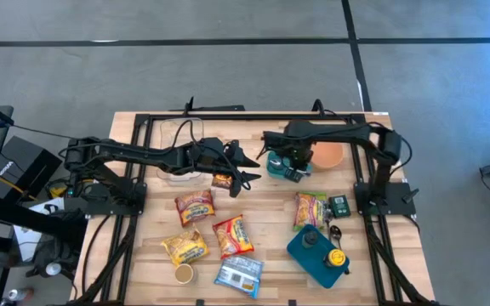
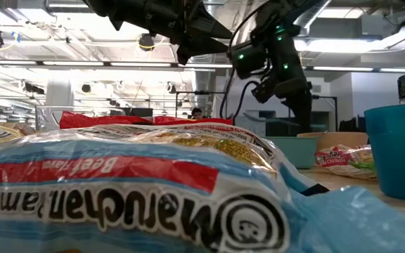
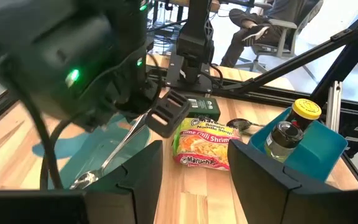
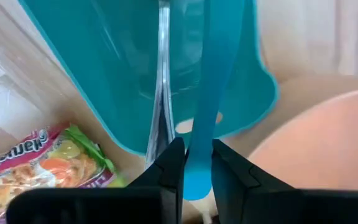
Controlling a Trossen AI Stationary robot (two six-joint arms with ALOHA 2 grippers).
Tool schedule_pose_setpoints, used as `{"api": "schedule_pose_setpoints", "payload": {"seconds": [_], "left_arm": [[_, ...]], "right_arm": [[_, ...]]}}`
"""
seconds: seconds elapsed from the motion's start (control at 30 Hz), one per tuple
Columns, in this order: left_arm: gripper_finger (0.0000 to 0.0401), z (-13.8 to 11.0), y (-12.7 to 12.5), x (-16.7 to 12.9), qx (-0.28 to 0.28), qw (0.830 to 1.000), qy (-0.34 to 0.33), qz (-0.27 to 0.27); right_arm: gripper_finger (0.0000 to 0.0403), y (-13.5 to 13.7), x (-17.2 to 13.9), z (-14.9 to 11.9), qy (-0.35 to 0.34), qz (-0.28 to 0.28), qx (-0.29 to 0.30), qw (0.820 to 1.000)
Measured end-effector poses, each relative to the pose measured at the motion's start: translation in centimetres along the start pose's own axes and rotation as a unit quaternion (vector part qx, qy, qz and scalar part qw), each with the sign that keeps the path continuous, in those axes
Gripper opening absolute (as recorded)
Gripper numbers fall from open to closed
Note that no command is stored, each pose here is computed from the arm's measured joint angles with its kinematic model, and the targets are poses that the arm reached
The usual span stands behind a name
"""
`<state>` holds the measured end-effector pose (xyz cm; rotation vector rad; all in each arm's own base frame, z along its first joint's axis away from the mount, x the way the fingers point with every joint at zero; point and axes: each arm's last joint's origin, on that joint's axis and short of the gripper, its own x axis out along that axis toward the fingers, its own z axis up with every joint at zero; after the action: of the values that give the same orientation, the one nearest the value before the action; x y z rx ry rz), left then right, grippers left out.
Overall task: Pick & Place Food Item
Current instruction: Put the blue spoon into the green bin
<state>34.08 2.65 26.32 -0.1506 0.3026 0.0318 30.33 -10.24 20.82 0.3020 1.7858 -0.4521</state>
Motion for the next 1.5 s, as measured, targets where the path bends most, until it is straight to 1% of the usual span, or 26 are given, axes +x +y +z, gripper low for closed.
{"api": "schedule_pose_setpoints", "payload": {"seconds": [0.13,0.2,0.33,0.5,0.77,0.9,1.5], "left_arm": [[0.0177,0.0,0.0,0.0,0.000,1.000,0.000,0.000],[0.0177,0.0,0.0,0.0,0.000,1.000,-0.001,0.000],[0.0177,0.0,0.0,0.0,0.000,1.000,0.000,0.000],[0.0177,0.0,0.0,0.0,0.000,1.000,-0.001,0.000],[0.0177,0.0,0.0,0.0,0.000,1.000,-0.001,0.000],[0.0177,0.0,0.0,0.0,0.000,1.000,-0.001,0.000],[0.0177,0.0,0.0,0.0,0.000,1.000,-0.001,0.000]], "right_arm": [[0.0048,0.3,0.5,1.0,0.040,0.013,-0.009,0.999],[0.0048,0.4,0.8,1.2,0.068,0.008,-0.014,0.998],[0.0048,0.6,1.3,1.9,0.090,0.004,-0.018,0.996],[0.0049,0.6,1.2,2.2,0.087,0.006,-0.029,0.996],[0.0067,0.6,1.1,2.2,0.087,0.009,-0.029,0.996],[0.0066,0.6,1.2,2.3,0.087,0.019,-0.028,0.996],[0.0066,0.7,1.1,2.4,0.081,0.020,-0.027,0.996]]}}
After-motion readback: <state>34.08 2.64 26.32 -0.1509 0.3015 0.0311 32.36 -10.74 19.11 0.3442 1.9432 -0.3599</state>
